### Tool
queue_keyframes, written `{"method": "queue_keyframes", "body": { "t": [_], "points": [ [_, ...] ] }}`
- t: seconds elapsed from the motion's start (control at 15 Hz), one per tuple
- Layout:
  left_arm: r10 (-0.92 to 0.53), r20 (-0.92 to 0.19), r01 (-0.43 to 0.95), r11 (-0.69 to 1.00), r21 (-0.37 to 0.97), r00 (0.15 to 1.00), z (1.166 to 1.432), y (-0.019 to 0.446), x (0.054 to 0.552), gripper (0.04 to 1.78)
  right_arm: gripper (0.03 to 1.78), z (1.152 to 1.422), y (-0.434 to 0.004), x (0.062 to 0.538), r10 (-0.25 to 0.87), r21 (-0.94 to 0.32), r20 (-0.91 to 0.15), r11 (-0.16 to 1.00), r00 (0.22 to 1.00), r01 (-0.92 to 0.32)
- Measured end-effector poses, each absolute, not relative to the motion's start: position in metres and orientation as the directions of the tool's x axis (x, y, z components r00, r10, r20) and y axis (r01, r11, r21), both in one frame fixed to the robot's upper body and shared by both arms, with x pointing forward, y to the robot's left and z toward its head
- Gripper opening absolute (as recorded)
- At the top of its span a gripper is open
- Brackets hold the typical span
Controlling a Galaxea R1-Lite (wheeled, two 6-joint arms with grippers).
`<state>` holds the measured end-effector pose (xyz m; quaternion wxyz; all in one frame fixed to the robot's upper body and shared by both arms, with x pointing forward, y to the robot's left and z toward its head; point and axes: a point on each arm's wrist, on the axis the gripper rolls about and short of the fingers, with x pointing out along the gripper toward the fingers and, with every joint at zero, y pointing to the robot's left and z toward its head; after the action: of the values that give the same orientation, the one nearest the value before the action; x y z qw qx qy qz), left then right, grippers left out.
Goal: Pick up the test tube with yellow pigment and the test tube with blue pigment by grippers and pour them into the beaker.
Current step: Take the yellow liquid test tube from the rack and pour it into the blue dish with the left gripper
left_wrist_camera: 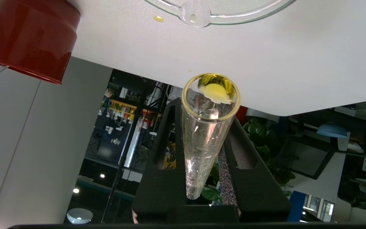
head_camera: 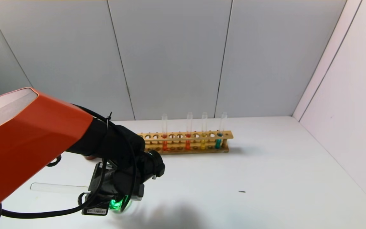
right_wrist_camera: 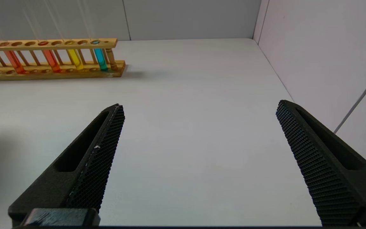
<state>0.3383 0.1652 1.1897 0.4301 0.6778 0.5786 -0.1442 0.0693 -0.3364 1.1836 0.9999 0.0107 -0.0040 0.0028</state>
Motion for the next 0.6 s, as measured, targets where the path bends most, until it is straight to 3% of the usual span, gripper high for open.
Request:
{"method": "queue_keyframes", "body": {
  "t": [0.6],
  "points": [
    [0.669,-0.688,0.916,0.024,0.4,0.283,1.1889,0.1615,0.3358,0.33,1.74,1.1836,-0.3364,0.0693,0.005,0.021,0.009,1.0,1.0,-0.005]
  ]
}}
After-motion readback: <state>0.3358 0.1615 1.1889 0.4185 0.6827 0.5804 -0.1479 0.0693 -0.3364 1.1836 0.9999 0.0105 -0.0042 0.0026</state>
